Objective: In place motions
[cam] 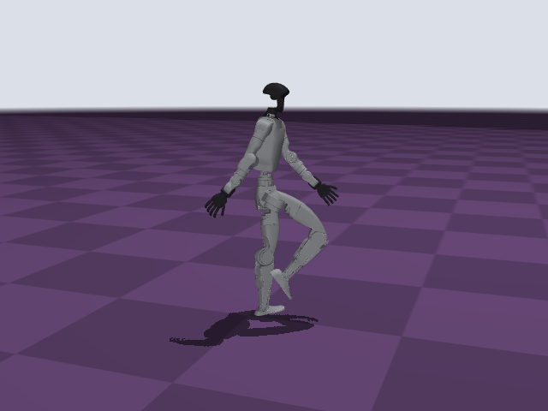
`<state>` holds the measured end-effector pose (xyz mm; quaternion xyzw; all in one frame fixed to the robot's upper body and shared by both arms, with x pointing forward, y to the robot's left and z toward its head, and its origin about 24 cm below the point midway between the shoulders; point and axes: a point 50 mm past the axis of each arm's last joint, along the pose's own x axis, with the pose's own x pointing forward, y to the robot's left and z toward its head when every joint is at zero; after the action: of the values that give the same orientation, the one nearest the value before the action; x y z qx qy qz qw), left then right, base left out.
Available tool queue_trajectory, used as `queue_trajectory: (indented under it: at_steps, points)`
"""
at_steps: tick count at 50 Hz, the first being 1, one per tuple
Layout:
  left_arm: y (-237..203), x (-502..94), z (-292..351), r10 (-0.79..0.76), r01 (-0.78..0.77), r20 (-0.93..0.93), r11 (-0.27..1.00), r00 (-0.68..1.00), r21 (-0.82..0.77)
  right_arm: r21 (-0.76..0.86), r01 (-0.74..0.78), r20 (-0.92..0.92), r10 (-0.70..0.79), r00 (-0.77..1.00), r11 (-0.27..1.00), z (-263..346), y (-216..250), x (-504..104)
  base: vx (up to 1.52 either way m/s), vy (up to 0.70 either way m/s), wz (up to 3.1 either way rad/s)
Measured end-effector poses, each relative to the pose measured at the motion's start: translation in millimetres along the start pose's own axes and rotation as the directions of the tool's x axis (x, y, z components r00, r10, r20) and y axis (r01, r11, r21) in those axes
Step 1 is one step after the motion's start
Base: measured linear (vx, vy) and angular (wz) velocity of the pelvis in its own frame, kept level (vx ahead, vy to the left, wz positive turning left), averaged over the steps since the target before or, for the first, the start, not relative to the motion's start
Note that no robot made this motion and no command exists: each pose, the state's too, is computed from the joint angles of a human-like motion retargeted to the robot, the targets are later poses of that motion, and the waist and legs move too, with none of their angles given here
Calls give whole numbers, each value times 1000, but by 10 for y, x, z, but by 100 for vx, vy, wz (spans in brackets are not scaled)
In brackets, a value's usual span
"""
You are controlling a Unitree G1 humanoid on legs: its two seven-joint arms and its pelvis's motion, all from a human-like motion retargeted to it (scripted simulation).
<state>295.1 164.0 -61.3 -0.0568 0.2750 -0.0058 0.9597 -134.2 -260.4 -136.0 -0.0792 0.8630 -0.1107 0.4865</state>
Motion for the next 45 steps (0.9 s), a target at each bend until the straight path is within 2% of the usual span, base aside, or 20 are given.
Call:
queue_trajectory:
  at_steps: [2, 5, 9, 12, 15, 17, 20, 23, 25, 27, 30, 33, 35, 39, 42, 45]
  points:
    - [-76, -2, 14, -3, 5, 34, 999, 999, -43, 81, 9, -49, -5, 999, 997, -305, -13, 58, 43, -20, -5]
    - [-265, -39, -132, -91, 92, 15, 995, 996, -35, 188, -1, -161, 32, 986, 982, -733, 78, 94, 25, -15, -14]
    - [-219, -116, -421, -118, 124, -103, 990, 988, 61, 179, -53, -152, 81, 985, 982, -626, 266, 82, 0, -11, -38]
    - [-21, -322, -914, -52, 88, -278, 989, 959, 118, 74, -120, -49, 124, 991, 990, -327, 351, 57, 16, -11, -55]
    - [125, -769, -1619, 27, 68, -531, 985, 847, 158, -83, -146, 66, 151, 986, 986, 85, 414, -17, 23, -9, -40]
    - [217, -1248, -2113, 77, 69, -713, 982, 697, 173, -189, -108, 153, 138, 978, 976, 417, 475, -111, 25, -12, -46]
    - [368, -2132, -2659, 114, 61, -919, 987, 376, 147, -336, 11, 307, 99, 946, 942, 1036, 586, -376, 16, -14, -132]
    - [493, -2753, -2880, 142, 36, -977, 988, 158, 149, -407, 130, 572, 141, 808, 904, 1898, 757, -945, -21, -22, -66]
    - [554, -2936, -2924, 125, -61, -981, 991, 148, 117, -456, 268, 764, 219, 607, 849, 2527, 884, -1634, -56, -19, -144]
    - [509, -2992, -2949, 70, -138, -986, 989, 150, 50, -459, 399, 866, 299, 401, 794, 2905, 981, -2306, -58, -8, -101]
    - [382, -3222, -3038, 53, -272, -992, 962, 111, 21, -359, 488, 932, 330, 149, 795, 3086, 1060, -2905, -1, 7, -48]
    - [373, -3624, -3111, 65, -421, -996, 906, 54, 36, -302, 449, 944, 331, 14, 841, 3050, 1128, -3002, 54, 12, -33]
    - [400, -3844, -3125, 80, -485, -997, 872, 5, 67, -315, 418, 939, 343, 9, 852, 2993, 1165, -2904, 50, 13, 50]
    - [400, -3475, -3087, 90, -518, -992, 855, 92, 29, -379, 409, 918, 393, 52, 830, 2942, 1282, -2817, -6, 4, 64]
    - [423, -3124, -3017, 82, -426, -978, 905, 190, -7, -438, 350, 899, 399, 181, 828, 2804, 1296, -2423, 18, 9, 70]
    - [443, -2869, -2942, 50, -274, -968, 961, 247, -20, -522, 269, 823, 394, 409, 810, 2417, 1245, -1694, 47, 15, 44]
